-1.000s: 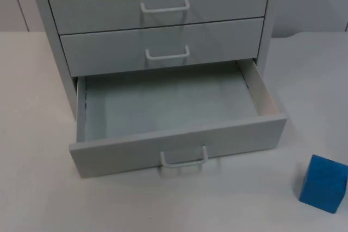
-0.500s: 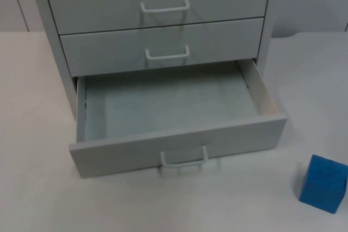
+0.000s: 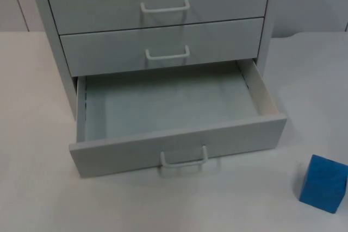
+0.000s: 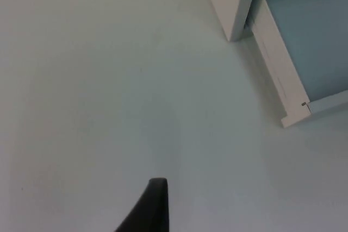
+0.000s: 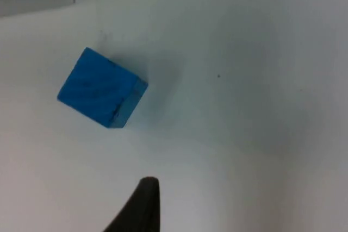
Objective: Open the drawer with the left hand, place the block into the drawer with the right hand, then close the drawer with the left hand.
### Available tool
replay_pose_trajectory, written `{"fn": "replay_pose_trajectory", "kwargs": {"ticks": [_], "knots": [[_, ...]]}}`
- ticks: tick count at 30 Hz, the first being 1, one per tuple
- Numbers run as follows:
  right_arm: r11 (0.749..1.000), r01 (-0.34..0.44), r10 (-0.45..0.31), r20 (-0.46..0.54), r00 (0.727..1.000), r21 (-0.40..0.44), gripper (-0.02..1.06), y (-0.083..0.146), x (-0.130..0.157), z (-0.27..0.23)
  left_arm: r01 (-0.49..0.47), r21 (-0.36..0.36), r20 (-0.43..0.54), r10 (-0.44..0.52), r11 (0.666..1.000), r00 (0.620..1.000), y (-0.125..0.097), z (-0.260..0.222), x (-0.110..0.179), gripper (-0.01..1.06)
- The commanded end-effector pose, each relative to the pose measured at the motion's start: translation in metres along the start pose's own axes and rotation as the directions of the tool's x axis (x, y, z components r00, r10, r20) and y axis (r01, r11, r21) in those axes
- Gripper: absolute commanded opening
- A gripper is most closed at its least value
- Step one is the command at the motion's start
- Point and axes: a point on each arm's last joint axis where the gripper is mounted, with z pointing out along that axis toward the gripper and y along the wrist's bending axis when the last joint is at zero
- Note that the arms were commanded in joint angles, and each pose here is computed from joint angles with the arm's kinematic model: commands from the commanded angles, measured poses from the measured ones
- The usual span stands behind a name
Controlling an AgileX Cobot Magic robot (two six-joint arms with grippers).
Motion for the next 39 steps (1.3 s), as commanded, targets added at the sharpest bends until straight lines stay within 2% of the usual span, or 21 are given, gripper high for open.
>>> {"fn": "replay_pose_trajectory", "kwargs": {"ticks": [1,4,5,7,10,12,14,17,18,19,20,22,23,25,29,30,33,37,39], "knots": [[0.999,0.032,-0.033,-0.013,0.999,-0.017,1.05,0.005,0.001,-0.002,0.008,0.008,0.016,-0.008,1.0,1.0,-0.001,0.0,0.0,1.05],[0.992,0.12,-0.121,-0.017,0.992,-0.048,1.05,0.019,0.003,-0.001,0.008,0.007,0.025,-0.008,1.0,1.0,0.0,0.0,-0.001,1.05],[0.992,0.12,-0.121,-0.017,0.992,-0.048,1.05,0.019,0.003,-0.001,0.008,0.007,0.025,-0.008,1.0,1.0,0.0,0.0,-0.001,1.05],[0.982,0.173,-0.175,-0.029,0.984,-0.081,1.05,0.032,0.003,0.002,0.008,0.007,0.025,-0.008,1.0,1.0,0.0,0.0,-0.001,1.05],[0.982,0.155,-0.165,-0.097,0.982,-0.105,1.05,0.048,0.005,0.015,0.008,0.008,0.015,-0.008,1.0,1.0,-0.001,0.0,0.0,1.05],[0.984,0.151,-0.162,-0.123,0.979,-0.097,1.05,0.053,0.005,0.021,0.008,0.008,0.015,-0.008,1.0,1.0,-0.001,0.0,0.0,1.05],[0.982,0.182,-0.188,-0.157,0.969,-0.053,1.05,0.063,0.005,0.036,0.013,0.013,0.016,-0.013,1.0,1.0,-0.001,0.0,0.0,1.05],[0.967,0.252,-0.253,-0.156,0.955,-0.026,1.05,0.076,0.004,0.05,0.024,0.026,0.018,-0.024,0.999,1.0,-0.002,0.0,0.0,1.05],[0.953,0.302,-0.302,-0.152,0.941,-0.026,1.05,0.083,0.004,0.057,0.025,0.027,0.018,-0.026,0.999,1.0,-0.002,0.0,0.0,1.05],[0.921,0.389,-0.39,-0.126,0.912,-0.032,1.05,0.094,0.002,0.065,0.025,0.027,0.018,-0.026,0.999,1.0,-0.002,0.0,0.0,1.05],[0.921,0.389,-0.39,-0.126,0.912,-0.032,1.05,0.094,0.002,0.065,0.025,0.027,0.018,-0.026,0.999,1.0,-0.002,0.0,0.0,1.05],[0.884,0.466,-0.466,-0.103,0.879,-0.025,1.05,0.105,-0.005,0.076,0.025,0.027,0.018,-0.026,0.999,1.0,-0.002,0.0,0.0,1.05],[0.875,0.484,-0.483,-0.097,0.87,-0.021,1.05,0.109,-0.009,0.081,0.025,0.027,0.018,-0.026,0.999,1.0,-0.002,0.0,0.0,1.05],[0.868,0.496,-0.495,-0.104,0.862,-0.019,1.05,0.112,-0.015,0.085,0.025,0.027,0.018,-0.026,0.999,1.0,-0.002,0.0,0.0,1.05],[0.788,0.614,-0.613,-0.135,0.778,-0.041,1.05,0.125,-0.03,0.105,0.025,0.027,0.018,-0.026,0.999,1.0,-0.002,0.0,0.0,1.05],[0.788,0.614,-0.613,-0.135,0.778,-0.041,1.05,0.125,-0.03,0.105,0.025,0.027,0.018,-0.026,0.999,1.0,-0.002,0.0,0.0,1.05],[0.732,0.678,-0.68,-0.12,0.723,-0.062,1.05,0.134,-0.036,0.123,0.025,0.027,0.018,-0.026,0.999,1.0,-0.002,0.0,0.0,1.05],[0.705,0.705,-0.707,-0.135,0.694,-0.071,1.05,0.136,-0.037,0.136,0.025,0.027,0.018,-0.026,0.999,1.0,-0.002,0.0,0.0,1.05],[0.706,0.705,-0.706,-0.149,0.693,-0.065,1.05,0.133,-0.039,0.143,0.025,0.027,0.018,-0.026,0.999,1.0,-0.002,0.0,0.0,1.05]]}}
